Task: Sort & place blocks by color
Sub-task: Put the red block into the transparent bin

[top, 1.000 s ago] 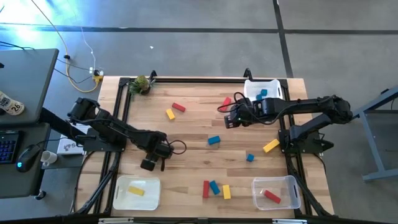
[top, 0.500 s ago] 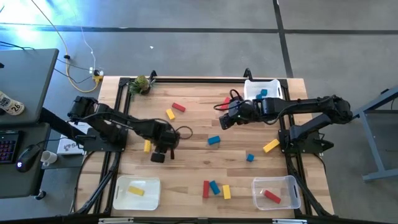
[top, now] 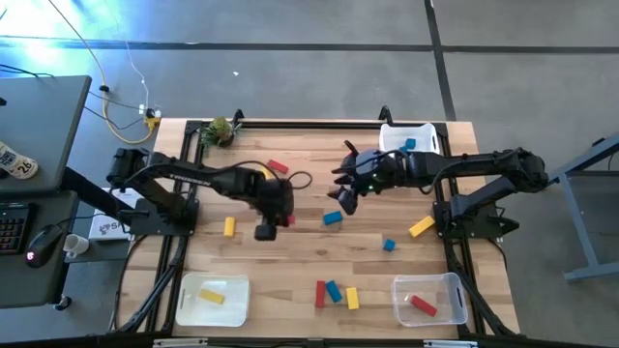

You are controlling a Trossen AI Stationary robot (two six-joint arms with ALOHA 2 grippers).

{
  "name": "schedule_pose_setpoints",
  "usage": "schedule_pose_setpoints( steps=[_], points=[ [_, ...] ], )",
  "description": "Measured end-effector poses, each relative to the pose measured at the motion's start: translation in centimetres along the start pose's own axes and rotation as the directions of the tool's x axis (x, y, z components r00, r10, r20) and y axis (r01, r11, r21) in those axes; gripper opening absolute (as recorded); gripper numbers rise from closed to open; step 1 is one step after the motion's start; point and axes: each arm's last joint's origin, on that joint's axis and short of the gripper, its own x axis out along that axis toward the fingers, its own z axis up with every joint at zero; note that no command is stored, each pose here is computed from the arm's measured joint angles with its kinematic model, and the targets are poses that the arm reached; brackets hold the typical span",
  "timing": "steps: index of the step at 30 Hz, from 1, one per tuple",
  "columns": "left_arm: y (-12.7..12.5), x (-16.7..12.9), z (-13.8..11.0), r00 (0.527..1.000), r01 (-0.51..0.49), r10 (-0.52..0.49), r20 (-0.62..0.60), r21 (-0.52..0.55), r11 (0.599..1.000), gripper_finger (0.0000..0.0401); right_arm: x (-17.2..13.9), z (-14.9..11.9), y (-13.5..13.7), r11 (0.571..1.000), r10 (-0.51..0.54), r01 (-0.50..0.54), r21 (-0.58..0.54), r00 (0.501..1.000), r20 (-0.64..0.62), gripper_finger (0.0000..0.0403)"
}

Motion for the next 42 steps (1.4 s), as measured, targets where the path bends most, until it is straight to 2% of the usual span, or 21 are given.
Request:
schedule_pose_setpoints(
  steps=[8, 21, 33, 39, 42],
  points=[
    [1.2, -2.0, 3.2, 0.976, -0.034, 0.041, 0.213, -0.039, 0.999, 0.0102, 0.0, 0.5, 0.3, 0.986, 0.042, -0.034, -0.166, 0.998, 0.042, 0.0238],
    [1.8, -4.9, 6.7, 0.888, -0.049, 0.083, 0.452, -0.085, 0.995, 0.0105, -0.1, 1.1, 0.7, 0.952, 0.095, -0.060, -0.300, 0.990, 0.103, 0.0238],
    [2.1, -5.6, 7.5, 0.836, -0.077, 0.134, 0.533, -0.127, 0.989, 0.0105, 0.0, 1.1, 0.8, 0.945, 0.149, -0.120, -0.306, 0.986, 0.073, 0.0238],
    [2.0, -5.8, 7.9, 0.812, -0.066, 0.125, 0.570, -0.123, 0.990, 0.0107, -0.1, 1.3, 0.8, 0.947, 0.136, -0.099, -0.305, 0.985, 0.102, 0.0237],
    [2.0, -5.8, 7.9, 0.811, -0.064, 0.126, 0.572, -0.127, 0.990, 0.0108, -0.1, 1.3, 0.8, 0.948, 0.133, -0.094, -0.304, 0.985, 0.111, 0.0220]
  ],
)
